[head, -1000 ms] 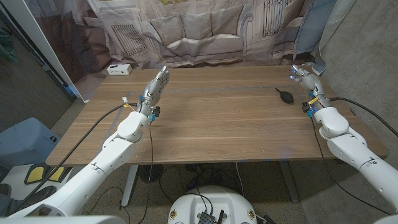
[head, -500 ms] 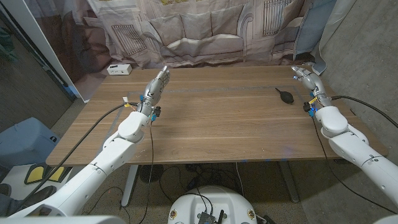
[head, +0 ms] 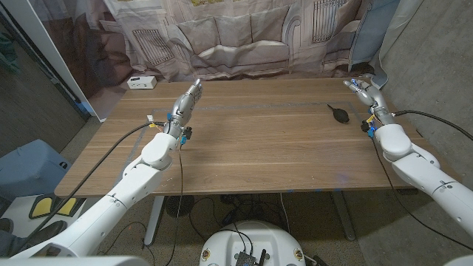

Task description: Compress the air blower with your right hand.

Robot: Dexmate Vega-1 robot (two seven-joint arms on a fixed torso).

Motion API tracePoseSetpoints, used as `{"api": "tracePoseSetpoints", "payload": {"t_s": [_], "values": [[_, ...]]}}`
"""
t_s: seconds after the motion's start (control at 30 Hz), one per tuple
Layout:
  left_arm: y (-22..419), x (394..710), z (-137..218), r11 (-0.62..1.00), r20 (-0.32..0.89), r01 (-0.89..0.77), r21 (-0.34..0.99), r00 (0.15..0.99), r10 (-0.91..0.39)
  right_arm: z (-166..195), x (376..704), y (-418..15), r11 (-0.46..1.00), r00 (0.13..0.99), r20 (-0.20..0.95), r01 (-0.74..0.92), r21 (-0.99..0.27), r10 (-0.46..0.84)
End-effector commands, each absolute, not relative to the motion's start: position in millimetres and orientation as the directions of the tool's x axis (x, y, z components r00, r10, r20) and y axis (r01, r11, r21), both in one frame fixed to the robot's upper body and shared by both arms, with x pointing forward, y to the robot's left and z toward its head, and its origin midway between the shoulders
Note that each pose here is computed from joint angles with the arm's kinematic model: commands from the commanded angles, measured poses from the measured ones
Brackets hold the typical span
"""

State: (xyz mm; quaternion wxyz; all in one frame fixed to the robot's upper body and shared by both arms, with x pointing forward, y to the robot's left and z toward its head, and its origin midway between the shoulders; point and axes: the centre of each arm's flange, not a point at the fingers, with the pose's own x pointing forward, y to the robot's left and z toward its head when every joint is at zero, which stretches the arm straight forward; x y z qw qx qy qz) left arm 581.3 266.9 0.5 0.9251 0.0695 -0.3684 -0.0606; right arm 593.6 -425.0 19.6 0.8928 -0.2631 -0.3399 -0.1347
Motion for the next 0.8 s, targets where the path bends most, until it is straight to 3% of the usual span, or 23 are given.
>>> {"api": "tracePoseSetpoints", "payload": {"t_s": [0.03,0.8], "values": [[265.9,580.0,1.2,0.982,0.675,0.044,0.186,0.72,-0.16,23.0,595.2,-426.9,0.744,0.741,0.665,0.497,-0.446,-0.097],[267.4,580.4,1.8,0.983,0.673,0.061,0.172,0.721,-0.162,29.4,603.5,-420.2,0.602,0.771,0.621,0.566,-0.562,-0.145]]}}
